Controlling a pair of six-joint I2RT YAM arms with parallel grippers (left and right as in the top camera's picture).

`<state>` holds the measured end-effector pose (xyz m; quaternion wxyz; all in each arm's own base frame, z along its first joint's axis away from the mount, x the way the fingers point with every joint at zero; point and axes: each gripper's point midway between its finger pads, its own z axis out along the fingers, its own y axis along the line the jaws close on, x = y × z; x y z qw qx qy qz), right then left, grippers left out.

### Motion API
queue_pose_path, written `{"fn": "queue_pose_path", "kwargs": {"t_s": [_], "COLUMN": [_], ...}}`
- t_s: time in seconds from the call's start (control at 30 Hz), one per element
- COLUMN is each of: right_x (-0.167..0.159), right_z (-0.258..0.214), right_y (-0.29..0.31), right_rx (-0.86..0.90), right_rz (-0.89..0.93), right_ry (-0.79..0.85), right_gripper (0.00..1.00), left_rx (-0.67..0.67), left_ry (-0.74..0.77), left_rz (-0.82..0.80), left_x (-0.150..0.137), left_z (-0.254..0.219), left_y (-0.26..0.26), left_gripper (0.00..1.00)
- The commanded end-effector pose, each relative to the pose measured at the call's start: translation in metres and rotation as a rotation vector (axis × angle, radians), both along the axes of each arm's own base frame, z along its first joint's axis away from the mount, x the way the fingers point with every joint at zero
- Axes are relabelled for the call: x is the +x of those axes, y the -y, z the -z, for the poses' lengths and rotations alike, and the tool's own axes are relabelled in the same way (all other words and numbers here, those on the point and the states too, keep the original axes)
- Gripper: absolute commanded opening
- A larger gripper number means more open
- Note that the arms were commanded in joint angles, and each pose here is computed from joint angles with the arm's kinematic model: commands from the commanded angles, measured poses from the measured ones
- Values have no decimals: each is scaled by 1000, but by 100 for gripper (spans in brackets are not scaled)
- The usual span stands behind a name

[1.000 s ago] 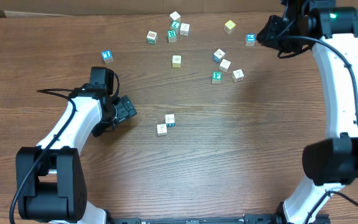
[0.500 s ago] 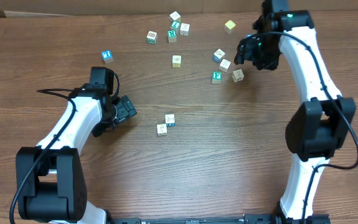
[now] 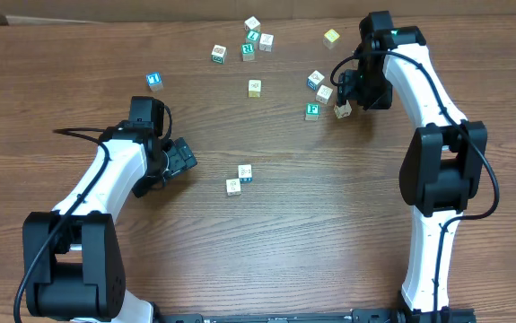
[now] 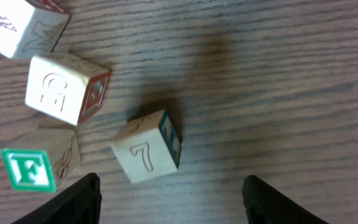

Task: Form a circle
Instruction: 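Lower the right gripper onto the block with 7 and grasp it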

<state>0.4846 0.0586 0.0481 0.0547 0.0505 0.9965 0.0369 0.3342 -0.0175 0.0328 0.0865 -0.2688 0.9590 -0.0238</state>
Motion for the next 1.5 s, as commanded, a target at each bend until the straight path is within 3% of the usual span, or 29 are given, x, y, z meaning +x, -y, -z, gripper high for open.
{"fn": "queue_pose_path", "kwargs": {"t_s": [0.0,0.37,0.7,0.93,1.27,1.47], "right_x": [5,9,12,13,6,4], "right_z": [5,8,8,8,35,36], "right_y": [-4,-13,-18,-18,-16,-12], "right_rx": [7,8,5,6,0,-20], "right_rz": [-17,-58,-92,-92,-91,-89], "right_ry": [10,25,43,47,29,18], "right_gripper": [70,60,59,52,52,47], "left_rx": [-8,-8,-8,-8,-8,-8], "left_ry": [4,4,4,4,4,4], "left_rz": [-15,-15,-15,-15,-15,-15], "left_x": [4,4,4,4,4,4], "left_z": [-1,-1,-1,-1,-1,-1], "left_y": [1,1,1,1,1,1], "left_gripper": [100,100,100,100,100,100]}}
